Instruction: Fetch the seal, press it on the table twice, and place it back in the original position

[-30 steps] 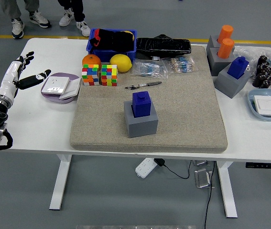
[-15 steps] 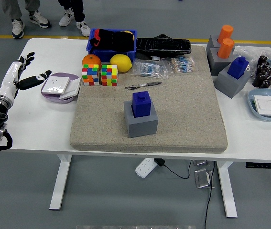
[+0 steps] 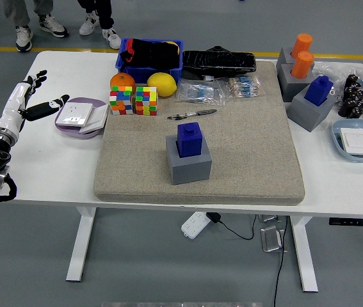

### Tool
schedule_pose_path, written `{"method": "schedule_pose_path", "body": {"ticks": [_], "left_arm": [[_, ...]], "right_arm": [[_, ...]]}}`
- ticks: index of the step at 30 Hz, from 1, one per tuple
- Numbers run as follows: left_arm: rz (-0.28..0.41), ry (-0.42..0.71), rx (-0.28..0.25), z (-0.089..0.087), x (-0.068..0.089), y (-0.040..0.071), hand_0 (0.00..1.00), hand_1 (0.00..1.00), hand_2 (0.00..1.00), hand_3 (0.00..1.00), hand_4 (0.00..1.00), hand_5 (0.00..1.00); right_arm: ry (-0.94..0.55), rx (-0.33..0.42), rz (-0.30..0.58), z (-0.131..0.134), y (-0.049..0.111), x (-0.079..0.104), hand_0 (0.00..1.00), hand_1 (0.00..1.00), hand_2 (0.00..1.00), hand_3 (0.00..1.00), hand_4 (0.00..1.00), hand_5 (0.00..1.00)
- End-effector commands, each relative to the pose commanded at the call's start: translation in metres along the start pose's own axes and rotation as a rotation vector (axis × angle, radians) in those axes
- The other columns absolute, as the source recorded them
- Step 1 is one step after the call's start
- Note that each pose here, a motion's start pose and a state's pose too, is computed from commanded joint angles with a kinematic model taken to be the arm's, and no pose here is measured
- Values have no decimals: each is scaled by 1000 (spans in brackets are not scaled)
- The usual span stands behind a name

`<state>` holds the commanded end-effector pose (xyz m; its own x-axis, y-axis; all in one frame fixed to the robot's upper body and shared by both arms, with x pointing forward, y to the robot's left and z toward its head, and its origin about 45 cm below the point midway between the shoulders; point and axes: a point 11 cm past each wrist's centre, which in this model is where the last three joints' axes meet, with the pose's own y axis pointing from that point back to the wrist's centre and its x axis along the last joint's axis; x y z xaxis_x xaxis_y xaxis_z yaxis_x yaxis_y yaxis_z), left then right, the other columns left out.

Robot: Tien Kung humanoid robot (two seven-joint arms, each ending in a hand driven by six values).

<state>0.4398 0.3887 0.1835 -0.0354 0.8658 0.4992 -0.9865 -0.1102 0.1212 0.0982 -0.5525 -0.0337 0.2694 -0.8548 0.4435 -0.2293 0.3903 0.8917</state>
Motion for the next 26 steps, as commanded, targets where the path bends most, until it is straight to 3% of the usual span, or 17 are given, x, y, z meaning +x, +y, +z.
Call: {"method": "schedule_pose_path", "body": {"ticks": [26], "left_arm": [[6, 5, -3, 2, 1, -1, 998, 992, 979, 960, 813, 271]], "right_arm": [[-8, 1, -4, 0, 0, -2, 784, 702, 692, 652, 761, 546]]}}
